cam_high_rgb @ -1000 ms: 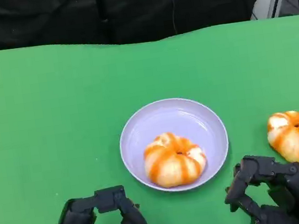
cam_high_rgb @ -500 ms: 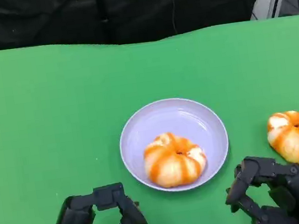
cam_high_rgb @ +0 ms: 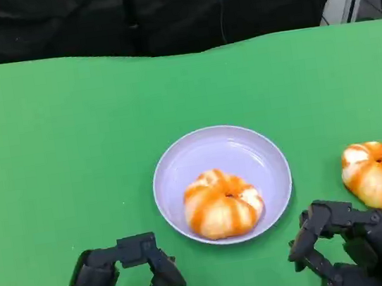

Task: Grasp the bread from the table and place it into the plate.

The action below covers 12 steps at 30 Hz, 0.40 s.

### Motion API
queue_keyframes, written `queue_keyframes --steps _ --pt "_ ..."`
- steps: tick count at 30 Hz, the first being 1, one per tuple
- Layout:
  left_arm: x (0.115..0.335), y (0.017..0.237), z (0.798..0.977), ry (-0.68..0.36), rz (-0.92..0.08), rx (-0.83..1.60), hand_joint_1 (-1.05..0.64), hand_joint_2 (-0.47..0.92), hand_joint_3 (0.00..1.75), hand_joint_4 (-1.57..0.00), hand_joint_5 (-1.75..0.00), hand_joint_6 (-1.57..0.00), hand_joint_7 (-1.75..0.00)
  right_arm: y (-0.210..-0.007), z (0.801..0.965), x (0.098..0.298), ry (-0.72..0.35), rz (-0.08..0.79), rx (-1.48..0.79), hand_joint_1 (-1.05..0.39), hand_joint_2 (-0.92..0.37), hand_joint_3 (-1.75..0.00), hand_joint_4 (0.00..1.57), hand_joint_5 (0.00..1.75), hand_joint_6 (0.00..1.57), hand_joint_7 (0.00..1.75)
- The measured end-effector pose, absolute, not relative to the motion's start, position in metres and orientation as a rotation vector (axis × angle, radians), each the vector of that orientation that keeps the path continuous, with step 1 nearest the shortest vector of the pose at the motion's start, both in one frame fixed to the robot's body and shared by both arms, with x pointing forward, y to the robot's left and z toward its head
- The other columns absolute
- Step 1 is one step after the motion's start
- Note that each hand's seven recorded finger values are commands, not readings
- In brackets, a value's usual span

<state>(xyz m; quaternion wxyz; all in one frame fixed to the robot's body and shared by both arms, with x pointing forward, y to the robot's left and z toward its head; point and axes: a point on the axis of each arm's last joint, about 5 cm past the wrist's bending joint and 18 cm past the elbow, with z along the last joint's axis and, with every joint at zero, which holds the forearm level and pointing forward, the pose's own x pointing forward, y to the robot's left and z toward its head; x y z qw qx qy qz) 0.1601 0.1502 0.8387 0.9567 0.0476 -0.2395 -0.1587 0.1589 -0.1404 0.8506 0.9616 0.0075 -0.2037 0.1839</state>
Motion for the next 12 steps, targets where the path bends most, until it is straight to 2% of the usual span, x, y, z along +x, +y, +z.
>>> queue_keyframes --steps 12 --pt "0.1604 0.1499 0.8409 -0.498 -0.317 0.093 -0.03 0.61 0.95 -0.91 -1.45 -0.99 -1.17 -0.1411 0.8508 0.1594 -0.416 0.378 0.025 -0.17 -0.76 -0.67 0.76 1.57 0.82 1.23"
